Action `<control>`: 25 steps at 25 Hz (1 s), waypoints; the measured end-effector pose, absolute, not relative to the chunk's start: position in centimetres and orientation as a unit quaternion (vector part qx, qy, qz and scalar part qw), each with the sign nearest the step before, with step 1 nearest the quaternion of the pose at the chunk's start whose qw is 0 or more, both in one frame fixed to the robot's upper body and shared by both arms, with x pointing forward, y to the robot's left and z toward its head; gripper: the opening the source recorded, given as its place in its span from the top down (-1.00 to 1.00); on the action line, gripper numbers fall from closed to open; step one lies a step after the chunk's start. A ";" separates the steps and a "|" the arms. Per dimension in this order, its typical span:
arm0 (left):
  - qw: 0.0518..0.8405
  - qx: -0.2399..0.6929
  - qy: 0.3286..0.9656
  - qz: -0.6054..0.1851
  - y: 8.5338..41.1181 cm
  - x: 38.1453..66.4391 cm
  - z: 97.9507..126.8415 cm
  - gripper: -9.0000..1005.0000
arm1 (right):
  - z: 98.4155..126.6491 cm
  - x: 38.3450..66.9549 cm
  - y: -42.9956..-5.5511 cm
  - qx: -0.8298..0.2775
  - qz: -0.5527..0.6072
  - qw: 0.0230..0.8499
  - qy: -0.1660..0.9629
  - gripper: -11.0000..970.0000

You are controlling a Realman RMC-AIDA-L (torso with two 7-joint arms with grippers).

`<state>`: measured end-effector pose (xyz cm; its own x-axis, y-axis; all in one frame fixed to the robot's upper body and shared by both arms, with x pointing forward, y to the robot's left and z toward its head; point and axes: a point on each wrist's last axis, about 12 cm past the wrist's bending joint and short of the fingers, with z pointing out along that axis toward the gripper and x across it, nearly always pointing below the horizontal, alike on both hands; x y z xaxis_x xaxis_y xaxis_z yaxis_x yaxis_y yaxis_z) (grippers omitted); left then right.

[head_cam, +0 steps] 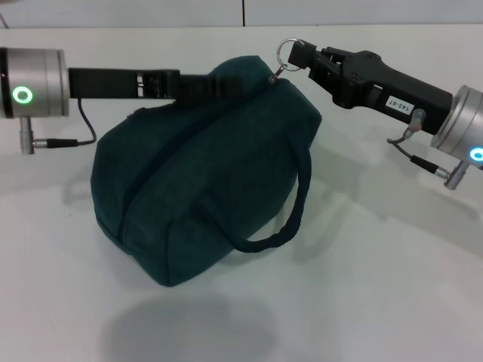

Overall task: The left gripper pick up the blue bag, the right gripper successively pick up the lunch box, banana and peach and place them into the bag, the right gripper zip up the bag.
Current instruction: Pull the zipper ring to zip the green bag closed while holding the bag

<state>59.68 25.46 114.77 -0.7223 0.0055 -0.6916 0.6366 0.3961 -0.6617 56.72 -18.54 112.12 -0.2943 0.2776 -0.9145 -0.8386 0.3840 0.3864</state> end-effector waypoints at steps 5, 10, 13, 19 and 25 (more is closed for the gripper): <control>0.288 0.216 0.785 -0.505 24.8 59.6 114.4 -0.60 | 112.1 56.6 -18.5 -0.225 0.512 0.549 0.621 0.95; 0.290 0.205 0.781 -0.513 24.4 59.6 114.4 -0.56 | 112.0 56.5 -18.6 -0.223 0.512 0.548 0.622 0.95; 0.297 0.202 0.776 -0.519 24.3 59.6 114.6 -0.15 | 111.9 56.5 -18.7 -0.223 0.513 0.547 0.622 0.94; 0.308 0.201 0.767 -0.525 24.4 59.6 114.6 0.39 | 111.8 56.6 -18.9 -0.219 0.512 0.549 0.623 0.95; 0.307 0.205 0.767 -0.526 24.1 59.6 114.6 0.71 | 111.9 56.5 -19.2 -0.215 0.514 0.553 0.620 0.95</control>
